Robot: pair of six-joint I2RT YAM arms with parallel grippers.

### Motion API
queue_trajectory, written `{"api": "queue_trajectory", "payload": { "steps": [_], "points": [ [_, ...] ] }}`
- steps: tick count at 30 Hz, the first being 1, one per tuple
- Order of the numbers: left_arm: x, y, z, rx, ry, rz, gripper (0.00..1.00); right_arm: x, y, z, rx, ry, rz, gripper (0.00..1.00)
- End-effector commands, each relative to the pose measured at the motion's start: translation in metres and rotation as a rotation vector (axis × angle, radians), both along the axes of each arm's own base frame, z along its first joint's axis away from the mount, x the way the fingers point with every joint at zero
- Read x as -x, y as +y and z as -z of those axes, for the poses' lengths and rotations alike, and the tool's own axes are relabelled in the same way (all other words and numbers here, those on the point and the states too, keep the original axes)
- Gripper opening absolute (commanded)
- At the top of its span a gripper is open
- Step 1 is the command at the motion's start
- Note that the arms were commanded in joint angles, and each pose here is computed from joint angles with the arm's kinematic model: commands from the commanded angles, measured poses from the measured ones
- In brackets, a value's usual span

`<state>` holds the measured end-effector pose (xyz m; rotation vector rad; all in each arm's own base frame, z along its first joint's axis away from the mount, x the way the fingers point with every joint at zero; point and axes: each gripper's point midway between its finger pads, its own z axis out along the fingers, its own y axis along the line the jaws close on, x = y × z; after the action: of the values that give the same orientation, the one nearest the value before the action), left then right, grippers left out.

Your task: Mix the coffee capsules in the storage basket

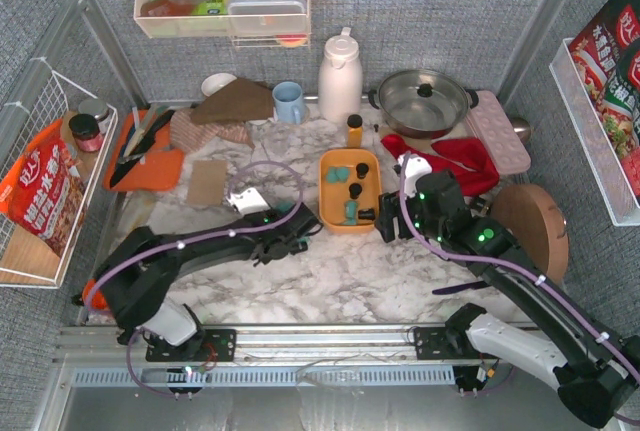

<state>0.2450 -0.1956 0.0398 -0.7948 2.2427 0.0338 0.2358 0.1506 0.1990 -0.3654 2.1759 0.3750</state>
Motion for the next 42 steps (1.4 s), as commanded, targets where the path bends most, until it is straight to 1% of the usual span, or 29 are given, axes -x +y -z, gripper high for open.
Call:
{"api": "queue_trajectory", "payload": {
  "steps": [1, 3, 4, 5, 7, 8, 10, 11, 15, 17, 21, 25, 29, 34, 42],
  "points": [
    [-0.011, -0.015, -0.035, 0.007, -0.087, 0.195, 0.21, 0.002, 0.004, -0.006, -0.009, 0.002, -0.028, 0.73],
    [-0.015, -0.038, -0.057, 0.078, -0.168, 0.361, 0.16, 0.002, 0.006, -0.007, -0.014, 0.004, -0.038, 0.73],
    [-0.013, -0.053, -0.066, 0.125, -0.199, 0.472, 0.15, 0.002, 0.008, -0.008, -0.016, 0.004, -0.043, 0.73],
    [-0.011, -0.068, -0.081, 0.175, -0.263, 0.576, 0.15, 0.002, 0.01, -0.009, -0.019, 0.007, -0.051, 0.73],
    [-0.003, -0.084, -0.1, 0.225, -0.379, 0.744, 0.15, 0.001, 0.014, -0.01, -0.027, 0.018, -0.065, 0.73],
    [0.0, -0.094, -0.123, 0.267, -0.474, 0.817, 0.16, 0.001, 0.017, -0.009, -0.03, 0.026, -0.073, 0.73],
    [0.01, -0.103, -0.141, 0.266, -0.585, 0.964, 0.17, 0.001, 0.023, -0.01, -0.044, 0.037, -0.097, 0.73],
    [0.015, -0.106, -0.15, 0.256, -0.64, 1.027, 0.17, 0.001, 0.026, -0.01, -0.052, 0.045, -0.109, 0.73],
    [0.032, -0.114, -0.165, 0.143, -0.809, 1.255, 0.17, 0.001, 0.037, -0.016, -0.077, 0.066, -0.144, 0.73],
    [0.039, -0.117, -0.168, 0.082, -0.889, 1.343, 0.16, 0.002, 0.041, -0.015, -0.087, 0.078, -0.154, 0.73],
    [0.054, -0.122, -0.168, -0.053, -1.058, 1.514, 0.13, -0.001, 0.051, -0.035, -0.125, 0.055, -0.175, 0.73],
    [0.063, -0.123, -0.165, -0.21, -1.199, 1.616, 0.1, 0.003, 0.062, -0.044, -0.152, 0.067, -0.204, 0.73],
    [0.064, -0.126, -0.161, -0.307, -1.254, 1.667, 0.08, 0.011, 0.077, -0.046, -0.198, 0.082, -0.235, 0.73],
    [0.067, -0.134, -0.158, -0.334, -1.283, 1.703, 0.08, 0.016, 0.097, -0.044, -0.259, 0.11, -0.26, 0.72],
    [0.07, -0.142, -0.16, -0.355, -1.313, 1.71, 0.06, 0.015, 0.108, -0.037, -0.273, 0.136, -0.255, 0.7]
  ]
}}
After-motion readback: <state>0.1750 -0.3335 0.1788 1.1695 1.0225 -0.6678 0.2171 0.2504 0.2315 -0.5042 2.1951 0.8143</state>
